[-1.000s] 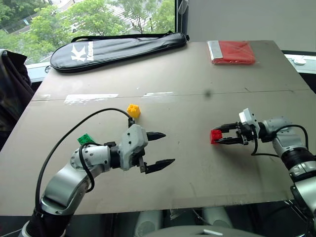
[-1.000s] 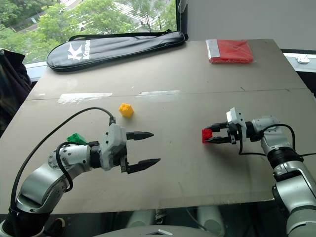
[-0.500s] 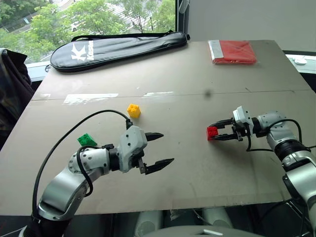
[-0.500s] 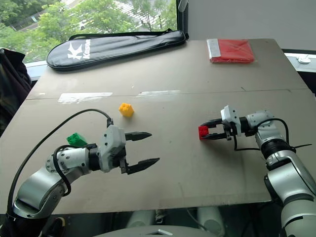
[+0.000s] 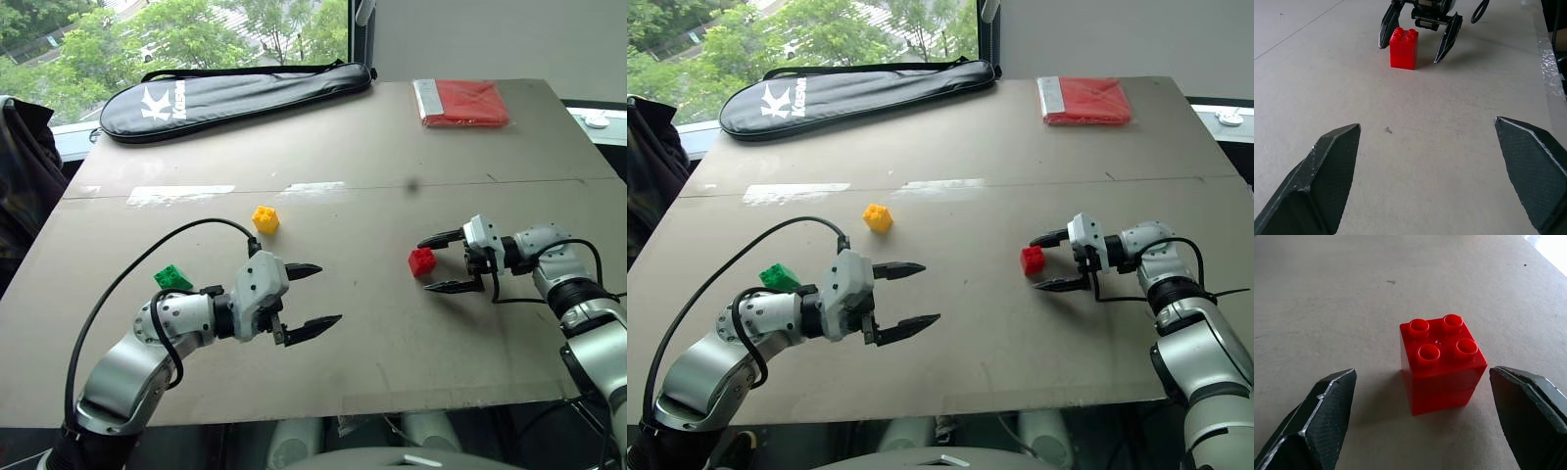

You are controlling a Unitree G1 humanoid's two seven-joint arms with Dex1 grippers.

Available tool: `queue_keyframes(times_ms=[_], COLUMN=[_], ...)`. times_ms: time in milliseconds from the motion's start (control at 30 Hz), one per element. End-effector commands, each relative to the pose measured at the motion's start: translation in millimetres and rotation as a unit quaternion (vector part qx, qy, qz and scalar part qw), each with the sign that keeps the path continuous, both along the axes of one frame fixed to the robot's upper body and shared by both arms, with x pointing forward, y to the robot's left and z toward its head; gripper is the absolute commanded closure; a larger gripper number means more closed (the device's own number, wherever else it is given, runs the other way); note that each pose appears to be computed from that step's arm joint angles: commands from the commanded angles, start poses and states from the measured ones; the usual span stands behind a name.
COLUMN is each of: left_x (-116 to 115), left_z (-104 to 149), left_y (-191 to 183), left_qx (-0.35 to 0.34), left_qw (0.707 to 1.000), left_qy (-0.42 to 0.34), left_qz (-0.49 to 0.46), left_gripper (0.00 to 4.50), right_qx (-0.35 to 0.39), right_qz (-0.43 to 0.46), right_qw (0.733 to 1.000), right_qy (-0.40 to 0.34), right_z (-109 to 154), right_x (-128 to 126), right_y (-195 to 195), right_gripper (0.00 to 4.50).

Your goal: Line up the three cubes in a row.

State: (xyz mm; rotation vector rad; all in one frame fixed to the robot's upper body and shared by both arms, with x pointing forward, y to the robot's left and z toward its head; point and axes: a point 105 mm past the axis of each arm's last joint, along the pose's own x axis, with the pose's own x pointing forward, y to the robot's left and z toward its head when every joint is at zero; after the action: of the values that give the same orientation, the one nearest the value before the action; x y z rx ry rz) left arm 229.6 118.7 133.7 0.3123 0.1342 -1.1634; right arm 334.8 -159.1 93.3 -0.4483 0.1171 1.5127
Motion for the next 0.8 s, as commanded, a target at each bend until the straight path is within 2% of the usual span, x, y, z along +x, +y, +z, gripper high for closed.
queue_keyframes(times_ms=[33,800], left_x=[-3,-1], left_z=[1,-3], left_y=[-3,-3], left_qx=[0.002,0.005], left_qw=[1.000,1.000], left_qy=[-0.014,-0.018], left_qz=[-0.012,-0.012], left_gripper=[0.00,0.00], right_qx=[-0.009,-0.011], right_qz=[0.011,0.025], right_qw=[1.000,0.997], right_qy=[0.009,0.067], right_z=[6,-2], right_x=[-1,-14], right_y=[-6,-6], right_gripper=[0.04,0.04])
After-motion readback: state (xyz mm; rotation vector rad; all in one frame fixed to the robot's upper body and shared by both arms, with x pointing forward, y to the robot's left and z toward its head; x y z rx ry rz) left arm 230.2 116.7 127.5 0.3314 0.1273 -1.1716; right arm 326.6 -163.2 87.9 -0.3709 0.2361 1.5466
